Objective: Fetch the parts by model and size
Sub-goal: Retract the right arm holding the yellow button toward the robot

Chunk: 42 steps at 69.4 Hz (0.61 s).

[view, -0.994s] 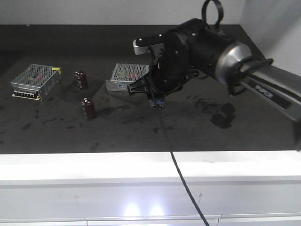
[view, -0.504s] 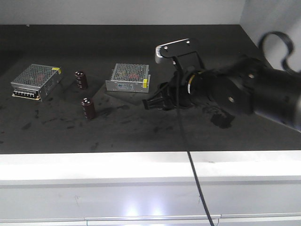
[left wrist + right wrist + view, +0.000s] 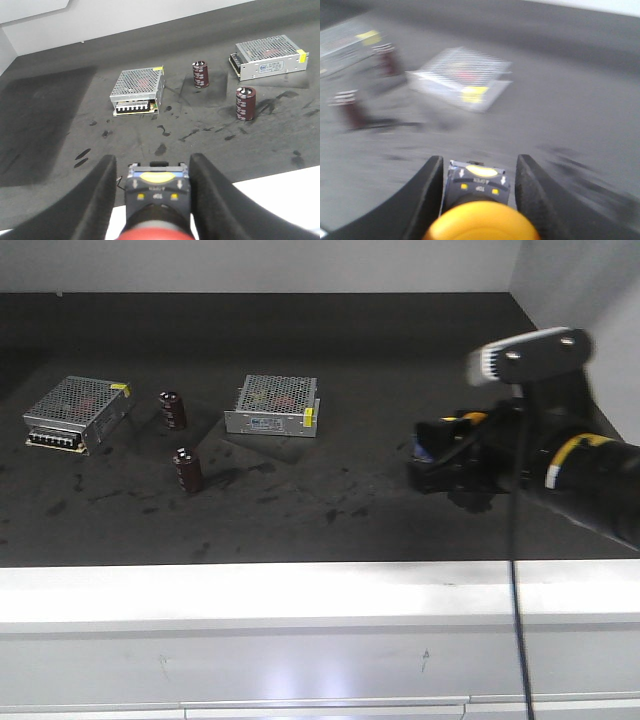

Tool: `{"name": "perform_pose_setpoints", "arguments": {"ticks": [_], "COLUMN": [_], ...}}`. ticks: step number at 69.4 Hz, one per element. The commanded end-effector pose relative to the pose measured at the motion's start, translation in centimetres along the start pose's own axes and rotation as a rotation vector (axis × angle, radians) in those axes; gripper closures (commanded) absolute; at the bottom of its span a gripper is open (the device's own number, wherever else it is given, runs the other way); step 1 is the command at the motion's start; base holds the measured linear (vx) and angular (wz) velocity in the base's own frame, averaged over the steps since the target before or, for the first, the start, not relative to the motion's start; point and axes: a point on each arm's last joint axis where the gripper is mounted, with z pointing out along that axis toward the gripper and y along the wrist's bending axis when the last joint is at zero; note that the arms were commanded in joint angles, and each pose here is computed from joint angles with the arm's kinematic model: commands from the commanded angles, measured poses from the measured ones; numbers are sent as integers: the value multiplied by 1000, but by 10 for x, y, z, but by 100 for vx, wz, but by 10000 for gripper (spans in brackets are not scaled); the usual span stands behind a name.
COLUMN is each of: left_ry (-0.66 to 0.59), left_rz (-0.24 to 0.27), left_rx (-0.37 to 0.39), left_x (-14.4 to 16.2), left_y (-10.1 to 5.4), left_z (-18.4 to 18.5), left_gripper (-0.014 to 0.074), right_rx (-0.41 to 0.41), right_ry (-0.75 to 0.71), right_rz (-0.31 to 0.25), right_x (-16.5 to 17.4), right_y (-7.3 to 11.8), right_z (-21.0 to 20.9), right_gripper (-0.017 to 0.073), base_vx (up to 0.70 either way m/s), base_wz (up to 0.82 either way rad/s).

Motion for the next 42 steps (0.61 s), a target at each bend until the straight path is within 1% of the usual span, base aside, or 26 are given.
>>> {"name": "perform_pose_setpoints", "arguments": {"ticks": [1,8,12,16,18,29,42], "left_ry": [-99,-100,-100,-100,-102,-104,-107], "left_rz": [-15,-16,-21,-23,-37,-48,-77], "left_rx": [-11,-11,-8,-6,1,8,25], "left_x": [-15,-15,-15,-15,-15,-15,-15], "left_y": [3,3,2,2,2,1,0], "left_z": [-3,-3,-3,-3,-3,-3,-3], "left_gripper": [601,601,601,601,601,601,600], "right_rx": [21,46,50,54,54,60,73], "right_ry": [-169,-202,-213,-237,-254,-323,-343], "right_rz": [0,-13,-35,-35,-34,-33,-29], "right_x": [-19,-15,-11,-8,-6,10,37], "right_y": [-10,-14,-14,-13,-13,-11,-11], "right_z": [-27,-48,-61,-76,-84,-120,-146], "right_gripper": [561,561,561,561,561,561,561], "base_vx": [0,0,0,0,0,0,0], "base_wz": [0,0,0,0,0,0,0]}}
